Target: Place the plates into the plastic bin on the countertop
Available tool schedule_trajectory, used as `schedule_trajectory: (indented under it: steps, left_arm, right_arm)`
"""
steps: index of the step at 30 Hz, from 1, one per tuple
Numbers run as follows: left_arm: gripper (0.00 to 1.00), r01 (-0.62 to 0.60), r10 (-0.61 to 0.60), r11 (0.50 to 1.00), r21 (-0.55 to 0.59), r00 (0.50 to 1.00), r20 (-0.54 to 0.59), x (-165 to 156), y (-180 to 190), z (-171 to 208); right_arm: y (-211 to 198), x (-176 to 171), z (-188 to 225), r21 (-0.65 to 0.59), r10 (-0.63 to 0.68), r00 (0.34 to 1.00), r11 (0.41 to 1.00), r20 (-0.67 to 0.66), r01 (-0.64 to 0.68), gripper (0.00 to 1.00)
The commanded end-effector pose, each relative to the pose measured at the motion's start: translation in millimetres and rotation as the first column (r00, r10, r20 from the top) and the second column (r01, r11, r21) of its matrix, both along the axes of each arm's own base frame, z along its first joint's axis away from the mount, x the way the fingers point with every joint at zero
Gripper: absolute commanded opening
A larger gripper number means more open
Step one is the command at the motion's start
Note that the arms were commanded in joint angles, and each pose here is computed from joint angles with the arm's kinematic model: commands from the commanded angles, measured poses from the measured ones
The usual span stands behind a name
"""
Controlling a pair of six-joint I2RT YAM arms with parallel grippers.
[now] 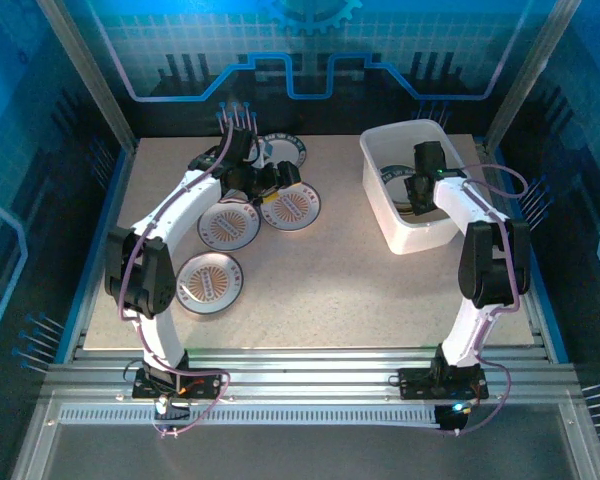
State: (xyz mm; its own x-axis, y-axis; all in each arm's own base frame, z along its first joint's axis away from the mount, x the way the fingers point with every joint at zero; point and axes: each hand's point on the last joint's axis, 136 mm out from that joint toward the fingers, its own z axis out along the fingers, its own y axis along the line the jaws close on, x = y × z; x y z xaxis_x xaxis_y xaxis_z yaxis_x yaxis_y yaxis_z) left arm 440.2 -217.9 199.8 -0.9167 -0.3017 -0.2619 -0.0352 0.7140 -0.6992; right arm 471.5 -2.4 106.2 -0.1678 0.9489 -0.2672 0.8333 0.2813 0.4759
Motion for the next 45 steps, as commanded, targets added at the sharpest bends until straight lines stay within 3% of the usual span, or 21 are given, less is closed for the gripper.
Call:
schedule_trajectory:
  steps: [1,7,17,32,40,45]
  left_arm:
    - [0.81,0.002,-0.002,1.0,0.022,1.0,0.007,-8.9,8.3,5.0]
    - [0.81,-0.006,0.007,0.999,0.034,1.0,-0.006,-17.1,12.7,1.0]
    - [0.81,-0.01,0.013,0.999,0.048,0.999,-0.045,-28.2,16.5,-9.8]
    - [0.81,-0.04,0.045,0.998,0.044,0.992,-0.117,-49.6,22.2,-33.9]
    - [0.81,-0.047,0.05,0.998,0.029,0.989,-0.137,-62.2,20.8,-49.4]
    - [0.81,-0.055,0.06,0.998,0.039,0.988,-0.144,-67.5,20.8,-59.3]
  right_arm:
    - [0.4,12.4,9.0,-0.036,0.015,1.0,0.999,0.019,-0.014,0.69]
    - [1.6,13.3,9.7,-0.055,0.041,0.999,0.998,0.013,-0.04,1.0]
    - [7.2,16.2,14.7,-0.074,0.092,0.995,0.993,-0.026,-0.094,1.0]
    - [15.3,-18.0,110.0,-0.234,0.302,0.942,0.936,0.145,-0.264,1.0]
    - [44.3,-59.9,144.2,-0.243,0.491,0.84,0.865,0.232,-0.439,1.0]
    - [66.0,-93.2,148.2,-0.296,0.599,0.772,0.792,0.21,-0.534,1.0]
